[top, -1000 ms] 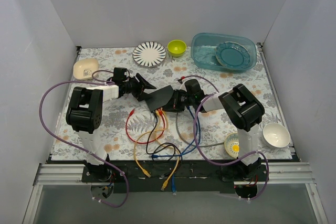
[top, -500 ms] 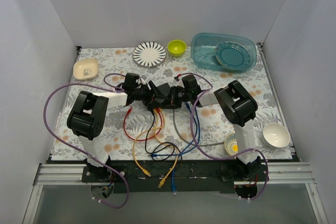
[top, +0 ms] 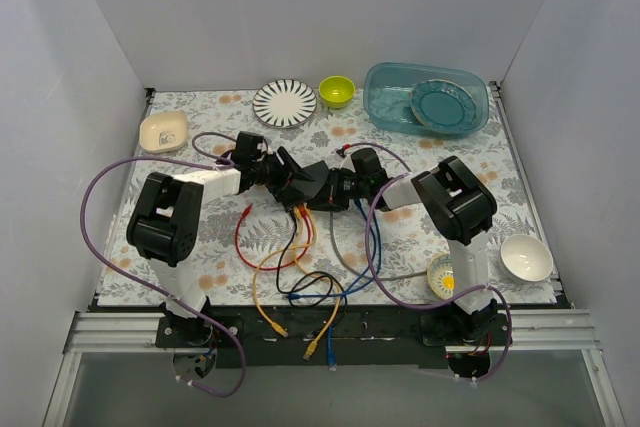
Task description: Pull the plug from the switch port
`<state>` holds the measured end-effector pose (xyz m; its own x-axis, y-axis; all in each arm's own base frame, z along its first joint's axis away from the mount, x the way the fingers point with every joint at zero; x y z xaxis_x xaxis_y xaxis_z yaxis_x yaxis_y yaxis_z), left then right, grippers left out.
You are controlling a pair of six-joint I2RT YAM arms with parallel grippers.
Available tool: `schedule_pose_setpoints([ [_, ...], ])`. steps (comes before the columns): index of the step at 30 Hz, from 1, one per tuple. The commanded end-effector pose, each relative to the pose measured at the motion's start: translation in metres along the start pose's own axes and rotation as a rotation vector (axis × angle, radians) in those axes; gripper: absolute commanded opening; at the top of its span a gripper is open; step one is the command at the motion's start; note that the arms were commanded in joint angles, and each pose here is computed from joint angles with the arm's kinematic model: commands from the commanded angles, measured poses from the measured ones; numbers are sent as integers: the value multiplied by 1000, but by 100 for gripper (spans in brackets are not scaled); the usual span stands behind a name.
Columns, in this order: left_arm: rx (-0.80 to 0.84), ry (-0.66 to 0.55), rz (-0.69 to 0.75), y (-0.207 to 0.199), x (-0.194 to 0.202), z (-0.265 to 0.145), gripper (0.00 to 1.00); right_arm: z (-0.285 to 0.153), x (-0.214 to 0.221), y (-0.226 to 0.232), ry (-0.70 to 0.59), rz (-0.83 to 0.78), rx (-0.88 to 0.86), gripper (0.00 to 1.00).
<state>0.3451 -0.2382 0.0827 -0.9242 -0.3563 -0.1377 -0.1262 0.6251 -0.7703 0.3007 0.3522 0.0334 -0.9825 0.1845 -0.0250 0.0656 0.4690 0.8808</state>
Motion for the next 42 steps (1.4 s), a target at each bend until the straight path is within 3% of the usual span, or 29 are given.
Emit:
schedule_pose_setpoints([
  [1, 59, -148, 47, -25, -40, -22, 57, -4, 26, -56, 40, 92, 199, 18],
  [3, 62, -174, 27, -24, -47, -27, 57, -5, 25, -54, 38, 97, 193, 29],
  [8, -7, -162, 2, -4, -51, -19, 57, -5, 26, -49, 38, 132, 168, 36],
  [17, -68, -92, -53, 34, -28, -3, 56, 2, 18, -39, 22, 176, 140, 36],
  [42, -49, -75, -22, 33, -20, -8, 56, 28, -2, -10, -77, 275, 68, 33],
])
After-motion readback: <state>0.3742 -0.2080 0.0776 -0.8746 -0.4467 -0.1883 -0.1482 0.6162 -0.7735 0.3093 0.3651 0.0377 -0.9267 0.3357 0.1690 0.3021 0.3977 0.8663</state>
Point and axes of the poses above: each gripper's point midway between its finger pads, its own z axis out along the fingers, its own y axis along the line the jaws close on, x = y × z, the point moved 2 cm from there along -z, back along the fingers, and after that the axes turned 11 degrees about z, right-handed, at the moved point
